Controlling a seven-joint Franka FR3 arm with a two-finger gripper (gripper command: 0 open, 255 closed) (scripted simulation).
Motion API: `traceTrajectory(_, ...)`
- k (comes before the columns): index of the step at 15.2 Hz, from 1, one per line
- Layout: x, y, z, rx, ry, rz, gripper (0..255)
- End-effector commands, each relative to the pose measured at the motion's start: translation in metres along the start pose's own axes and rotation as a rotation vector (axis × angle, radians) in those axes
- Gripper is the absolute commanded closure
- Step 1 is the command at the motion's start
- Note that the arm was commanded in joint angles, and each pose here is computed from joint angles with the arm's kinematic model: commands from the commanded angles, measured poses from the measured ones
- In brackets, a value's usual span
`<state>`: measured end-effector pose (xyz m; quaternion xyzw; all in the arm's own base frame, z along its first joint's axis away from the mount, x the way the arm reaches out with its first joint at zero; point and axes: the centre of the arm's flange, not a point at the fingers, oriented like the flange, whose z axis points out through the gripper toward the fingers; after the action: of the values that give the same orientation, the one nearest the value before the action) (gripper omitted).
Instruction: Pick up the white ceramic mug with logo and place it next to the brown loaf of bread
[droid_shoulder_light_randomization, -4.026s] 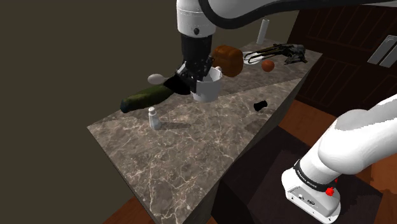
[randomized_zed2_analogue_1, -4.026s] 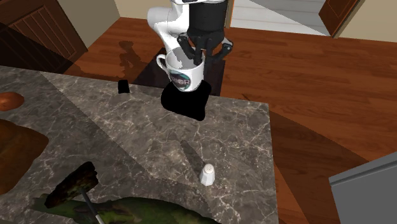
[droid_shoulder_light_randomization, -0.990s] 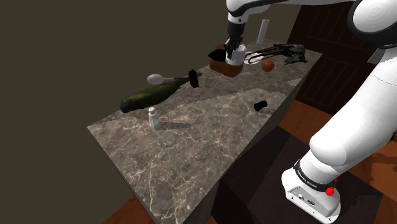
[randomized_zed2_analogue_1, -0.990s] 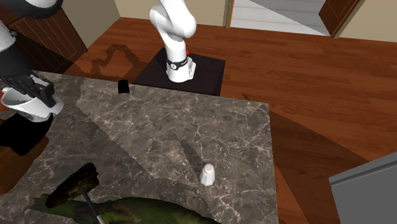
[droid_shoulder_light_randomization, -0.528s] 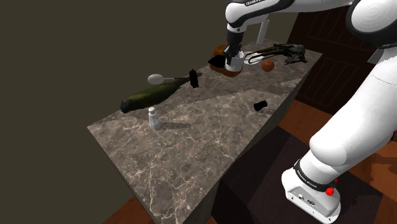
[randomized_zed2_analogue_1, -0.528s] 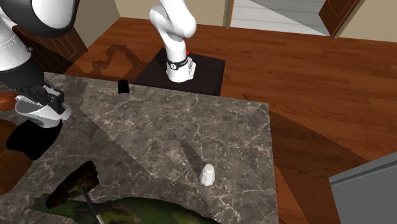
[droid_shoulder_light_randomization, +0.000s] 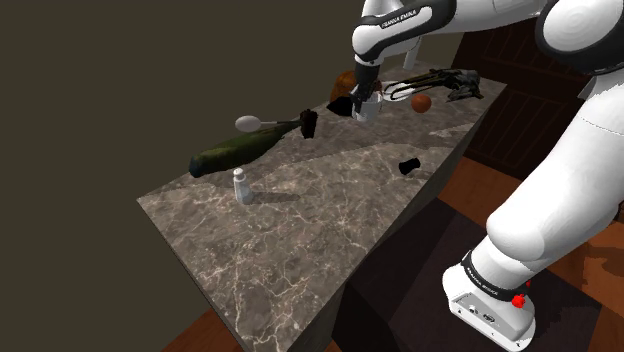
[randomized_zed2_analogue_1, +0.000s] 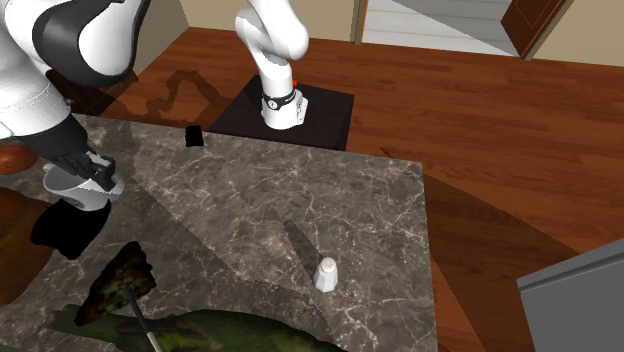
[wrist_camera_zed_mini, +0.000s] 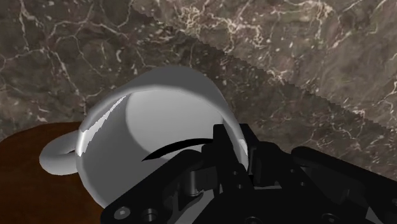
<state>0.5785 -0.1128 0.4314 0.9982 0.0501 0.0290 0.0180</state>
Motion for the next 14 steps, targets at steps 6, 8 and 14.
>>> traceTrajectory(6,-0.001,-0.002,0.038,0.000,0.001,0.000,255)
traceTrajectory(8,-0.002,-0.002,0.048,0.000,0.001,0.000,255)
traceTrajectory(14,-0.004,-0.004,0.079,0.000,0.001,0.000,255)
